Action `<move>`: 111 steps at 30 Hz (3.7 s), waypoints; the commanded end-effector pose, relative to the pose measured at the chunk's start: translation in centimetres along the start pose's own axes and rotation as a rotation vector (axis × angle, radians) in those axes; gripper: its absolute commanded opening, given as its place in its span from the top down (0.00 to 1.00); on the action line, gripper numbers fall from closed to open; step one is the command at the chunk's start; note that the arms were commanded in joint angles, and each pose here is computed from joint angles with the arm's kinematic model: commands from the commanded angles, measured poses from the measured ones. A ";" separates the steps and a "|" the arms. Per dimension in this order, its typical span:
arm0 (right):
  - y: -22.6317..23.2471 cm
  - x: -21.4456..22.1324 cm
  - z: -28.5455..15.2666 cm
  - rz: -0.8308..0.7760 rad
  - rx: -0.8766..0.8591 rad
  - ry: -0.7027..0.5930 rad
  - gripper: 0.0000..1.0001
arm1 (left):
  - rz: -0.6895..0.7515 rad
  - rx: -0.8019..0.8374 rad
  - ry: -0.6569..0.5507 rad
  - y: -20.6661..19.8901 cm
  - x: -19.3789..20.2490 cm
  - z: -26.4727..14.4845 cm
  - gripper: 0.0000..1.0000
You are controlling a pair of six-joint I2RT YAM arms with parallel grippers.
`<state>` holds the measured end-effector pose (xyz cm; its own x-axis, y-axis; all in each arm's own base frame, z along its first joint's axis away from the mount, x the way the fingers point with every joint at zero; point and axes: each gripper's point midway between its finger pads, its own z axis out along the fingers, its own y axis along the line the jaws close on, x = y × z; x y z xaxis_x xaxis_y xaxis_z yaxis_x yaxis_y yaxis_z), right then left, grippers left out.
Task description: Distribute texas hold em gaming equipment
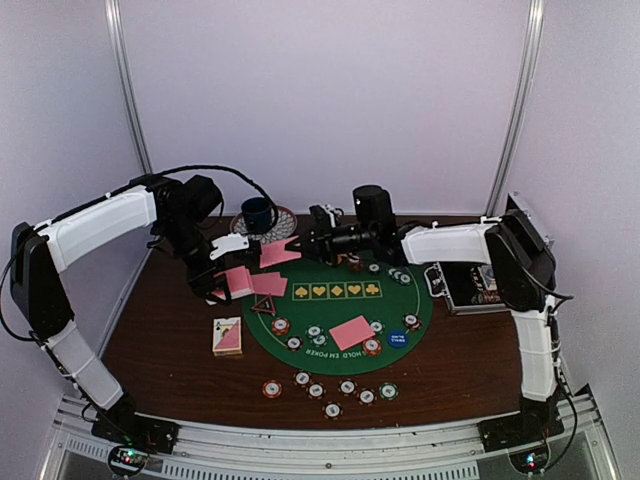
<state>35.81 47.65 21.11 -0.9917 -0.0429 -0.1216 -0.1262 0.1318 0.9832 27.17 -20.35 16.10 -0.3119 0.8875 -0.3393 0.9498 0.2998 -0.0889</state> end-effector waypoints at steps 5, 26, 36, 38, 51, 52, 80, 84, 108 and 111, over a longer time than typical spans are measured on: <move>-1.8 -6.9 -8.0 -0.075 0.154 -0.130 1.00 | 0.023 -0.031 -0.031 0.3 -0.5 -1.1 1.00; -16.4 -17.2 -11.1 -0.024 0.488 -0.251 0.96 | 0.026 -0.031 -0.032 0.1 -0.4 -1.2 1.00; -16.1 -18.4 -12.1 -0.057 0.536 -0.284 0.73 | 0.023 -0.024 -0.033 -0.1 -0.3 -1.1 1.00; -15.9 -18.7 -12.5 -0.066 0.544 -0.293 0.67 | 0.023 -0.024 -0.036 -0.1 -0.4 -1.1 1.00; -7.1 -18.4 -16.3 -0.266 0.645 -0.373 0.21 | 0.024 -0.029 -0.038 0.2 -0.6 -1.0 1.00; -5.7 -17.5 -15.8 -0.289 0.627 -0.365 0.19 | 0.023 -0.027 -0.039 0.2 -0.6 -1.0 1.00; 0.7 6.1 3.9 -0.201 0.136 0.007 0.13 | -0.008 -0.002 -0.102 0.1 -2.3 -1.6 1.00; 1.0 6.4 5.6 -0.201 0.111 0.026 0.13 | -0.010 0.002 -0.108 0.1 -2.5 -1.6 1.00; 0.0 6.0 10.4 -0.141 0.050 0.072 0.13 | -0.006 0.002 -0.103 0.0 -2.3 -1.5 1.00; -0.5 6.0 10.3 -0.133 0.059 0.075 0.15 | -0.005 -0.002 -0.099 0.0 -2.2 -1.5 1.00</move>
<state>29.77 56.97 17.89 -0.9658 -0.1288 -0.2250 -0.2482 0.2083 0.9461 27.38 -21.40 17.38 -0.3266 0.8583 -0.3957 0.9448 0.3087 -0.1102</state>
